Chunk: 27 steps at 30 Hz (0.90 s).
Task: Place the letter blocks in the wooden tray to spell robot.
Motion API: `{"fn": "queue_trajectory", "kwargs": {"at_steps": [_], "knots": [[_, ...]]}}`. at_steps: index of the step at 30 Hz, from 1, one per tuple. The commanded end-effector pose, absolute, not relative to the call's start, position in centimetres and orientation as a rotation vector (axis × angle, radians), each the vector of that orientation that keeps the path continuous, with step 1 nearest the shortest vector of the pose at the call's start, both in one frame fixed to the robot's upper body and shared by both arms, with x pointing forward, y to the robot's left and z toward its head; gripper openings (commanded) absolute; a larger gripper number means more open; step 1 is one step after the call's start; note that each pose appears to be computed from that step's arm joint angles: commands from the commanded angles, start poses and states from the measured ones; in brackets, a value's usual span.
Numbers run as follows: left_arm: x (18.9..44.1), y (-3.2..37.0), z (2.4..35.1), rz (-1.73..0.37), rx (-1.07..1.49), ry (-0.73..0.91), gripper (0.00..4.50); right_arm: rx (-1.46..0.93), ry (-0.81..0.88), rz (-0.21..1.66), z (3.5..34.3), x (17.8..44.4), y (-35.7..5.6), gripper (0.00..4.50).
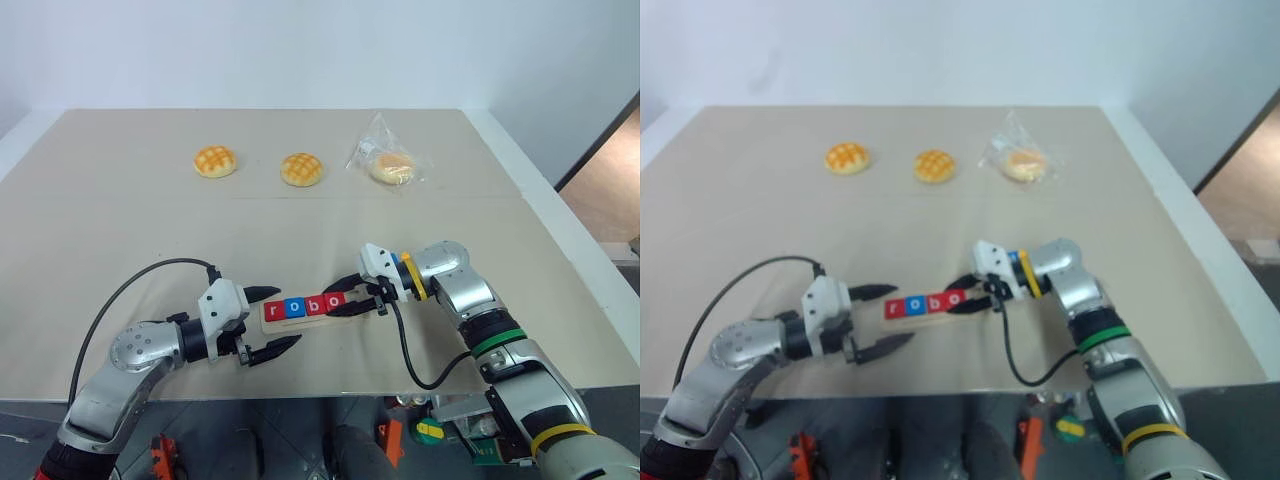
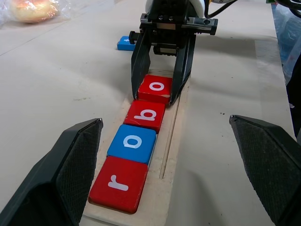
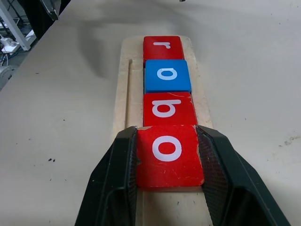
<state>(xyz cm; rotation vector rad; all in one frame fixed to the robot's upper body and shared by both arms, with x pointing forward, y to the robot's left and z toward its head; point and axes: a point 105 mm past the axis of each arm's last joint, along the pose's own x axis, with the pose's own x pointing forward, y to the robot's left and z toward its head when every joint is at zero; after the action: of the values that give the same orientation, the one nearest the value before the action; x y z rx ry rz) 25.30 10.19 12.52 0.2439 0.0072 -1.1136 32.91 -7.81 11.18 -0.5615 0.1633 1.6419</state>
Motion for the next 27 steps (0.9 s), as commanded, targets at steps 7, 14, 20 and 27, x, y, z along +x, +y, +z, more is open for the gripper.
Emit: {"fn": "queue_trajectory", "kwargs": {"at_steps": [7, 14, 20, 27], "knots": [[24.81, 9.77, 13.33, -1.124, 0.26, -0.036, 4.5, -0.597, 0.138, 1.663, 11.95, 33.28, -7.62, 1.73], [24.83, 9.85, 13.3, -1.116, 0.262, -0.033, 4.5, -0.587, 0.126, 1.664, 12.17, 33.63, -6.96, 1.73], [24.86, 9.9, 13.32, -1.109, 0.26, -0.034, 4.5, -0.587, 0.136, 1.673, 11.79, 33.5, -6.94, 1.73], [24.92, 9.84, 13.39, -1.11, 0.255, -0.039, 4.5, -0.587, 0.138, 1.671, 11.75, 33.55, -6.89, 1.73]]}}
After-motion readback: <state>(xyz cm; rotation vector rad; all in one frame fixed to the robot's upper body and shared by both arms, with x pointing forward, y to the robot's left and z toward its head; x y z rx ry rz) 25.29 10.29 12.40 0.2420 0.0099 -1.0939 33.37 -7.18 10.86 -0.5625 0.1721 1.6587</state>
